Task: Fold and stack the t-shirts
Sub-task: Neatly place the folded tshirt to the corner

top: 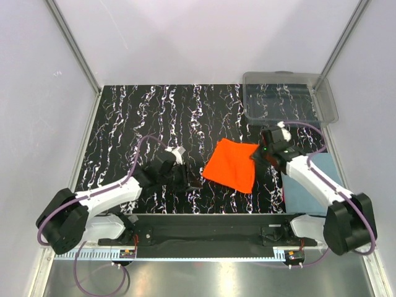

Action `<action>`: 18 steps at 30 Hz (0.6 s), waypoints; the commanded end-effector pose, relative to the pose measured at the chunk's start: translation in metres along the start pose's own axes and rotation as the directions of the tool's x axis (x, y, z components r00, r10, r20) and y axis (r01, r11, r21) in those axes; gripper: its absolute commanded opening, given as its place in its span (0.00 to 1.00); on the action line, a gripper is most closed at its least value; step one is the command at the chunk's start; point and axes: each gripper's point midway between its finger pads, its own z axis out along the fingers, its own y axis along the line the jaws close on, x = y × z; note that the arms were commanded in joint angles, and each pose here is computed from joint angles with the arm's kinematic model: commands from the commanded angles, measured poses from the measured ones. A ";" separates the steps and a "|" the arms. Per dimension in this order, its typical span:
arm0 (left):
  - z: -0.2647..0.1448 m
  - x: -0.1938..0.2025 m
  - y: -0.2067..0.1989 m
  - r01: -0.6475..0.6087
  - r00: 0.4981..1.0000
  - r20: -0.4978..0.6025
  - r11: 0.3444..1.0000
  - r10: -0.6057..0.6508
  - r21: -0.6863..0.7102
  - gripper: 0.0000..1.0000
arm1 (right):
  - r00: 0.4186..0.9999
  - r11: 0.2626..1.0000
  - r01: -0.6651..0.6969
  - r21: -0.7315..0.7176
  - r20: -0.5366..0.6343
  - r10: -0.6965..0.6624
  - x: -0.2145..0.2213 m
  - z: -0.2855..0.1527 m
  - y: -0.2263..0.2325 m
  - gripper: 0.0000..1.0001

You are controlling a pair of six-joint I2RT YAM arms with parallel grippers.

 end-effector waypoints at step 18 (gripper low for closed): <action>-0.046 0.020 -0.030 -0.326 0.917 -0.171 0.924 0.361 0.200 0.27 | 0.940 0.892 -0.215 0.397 0.331 0.079 -0.158 -0.101 -0.065 0.00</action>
